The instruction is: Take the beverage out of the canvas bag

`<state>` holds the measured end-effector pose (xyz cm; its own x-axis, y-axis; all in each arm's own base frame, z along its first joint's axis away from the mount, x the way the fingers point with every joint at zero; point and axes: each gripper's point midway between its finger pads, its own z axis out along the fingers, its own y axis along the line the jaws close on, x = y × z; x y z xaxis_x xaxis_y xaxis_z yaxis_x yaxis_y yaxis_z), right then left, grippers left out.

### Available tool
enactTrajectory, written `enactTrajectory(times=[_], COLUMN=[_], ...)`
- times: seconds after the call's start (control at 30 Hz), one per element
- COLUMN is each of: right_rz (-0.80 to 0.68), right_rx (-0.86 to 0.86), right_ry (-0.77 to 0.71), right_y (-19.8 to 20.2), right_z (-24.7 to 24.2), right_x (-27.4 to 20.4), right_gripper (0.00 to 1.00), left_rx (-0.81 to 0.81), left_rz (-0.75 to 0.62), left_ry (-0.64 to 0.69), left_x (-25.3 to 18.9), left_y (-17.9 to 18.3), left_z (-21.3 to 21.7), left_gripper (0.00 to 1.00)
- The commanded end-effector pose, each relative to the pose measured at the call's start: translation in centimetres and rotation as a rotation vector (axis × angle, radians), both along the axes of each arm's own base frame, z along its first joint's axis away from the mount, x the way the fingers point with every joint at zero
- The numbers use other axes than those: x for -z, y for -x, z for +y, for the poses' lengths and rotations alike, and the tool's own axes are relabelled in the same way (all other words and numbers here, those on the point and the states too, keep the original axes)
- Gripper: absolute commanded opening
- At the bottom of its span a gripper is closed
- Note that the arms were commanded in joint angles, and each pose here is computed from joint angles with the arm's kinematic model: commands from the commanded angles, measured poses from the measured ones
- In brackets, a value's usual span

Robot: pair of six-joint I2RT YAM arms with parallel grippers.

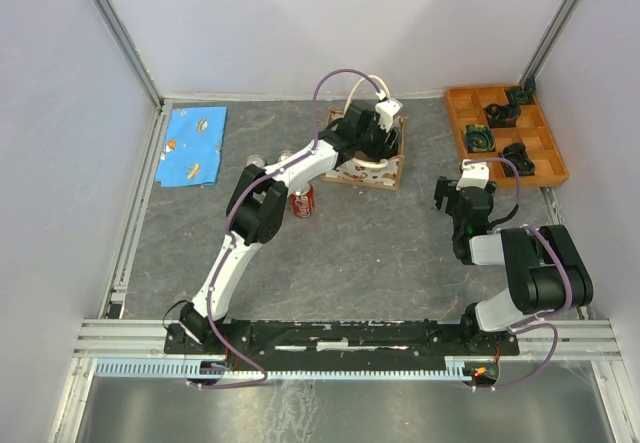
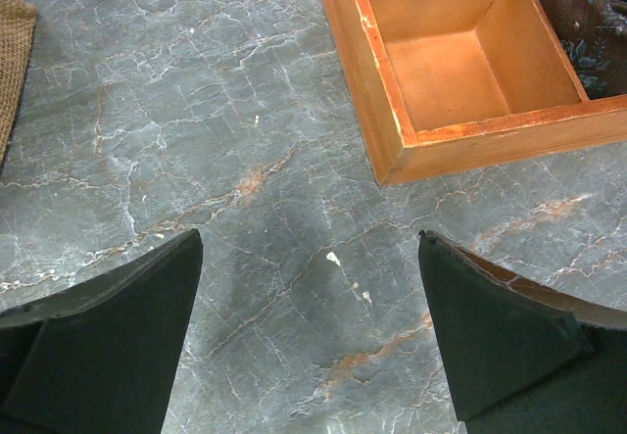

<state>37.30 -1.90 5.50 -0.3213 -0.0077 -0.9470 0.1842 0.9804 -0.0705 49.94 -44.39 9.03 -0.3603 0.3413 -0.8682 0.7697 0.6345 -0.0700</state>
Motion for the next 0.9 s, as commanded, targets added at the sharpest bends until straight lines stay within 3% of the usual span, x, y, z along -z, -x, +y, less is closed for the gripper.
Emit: enactTrajectory(times=[0.0, 0.03, 0.1, 0.2, 0.87], right_rz=[-0.051, -0.051, -0.05, -0.051, -0.051], right_rx=[-0.01, -0.011, -0.011, -0.011, -0.01], right_ry=[0.006, 0.006, 0.008, 0.007, 0.007], right_y=[-1.2, -1.2, -1.2, -1.2, -1.2], right_z=[0.2, 0.2, 0.1, 0.2, 0.2], right_x=[-1.6, -1.6, -1.6, -1.6, -1.6], right_gripper=[0.99, 0.99, 0.99, 0.99, 0.99], left_rx=[-0.015, -0.016, -0.015, -0.031, -0.04], left_rz=[-0.094, -0.094, -0.097, -0.118, -0.319], left_ry=[0.026, 0.024, 0.019, 0.011, 0.156], left_x=[-2.6, -2.6, -2.8, -3.8, -21.3], left_y=[-1.6, -1.6, -1.5, -1.7, -0.2], left_z=[-0.5, -0.4, -0.3, 0.1, 1.7], left_gripper=[0.47, 0.34, 0.19, 0.03, 0.03])
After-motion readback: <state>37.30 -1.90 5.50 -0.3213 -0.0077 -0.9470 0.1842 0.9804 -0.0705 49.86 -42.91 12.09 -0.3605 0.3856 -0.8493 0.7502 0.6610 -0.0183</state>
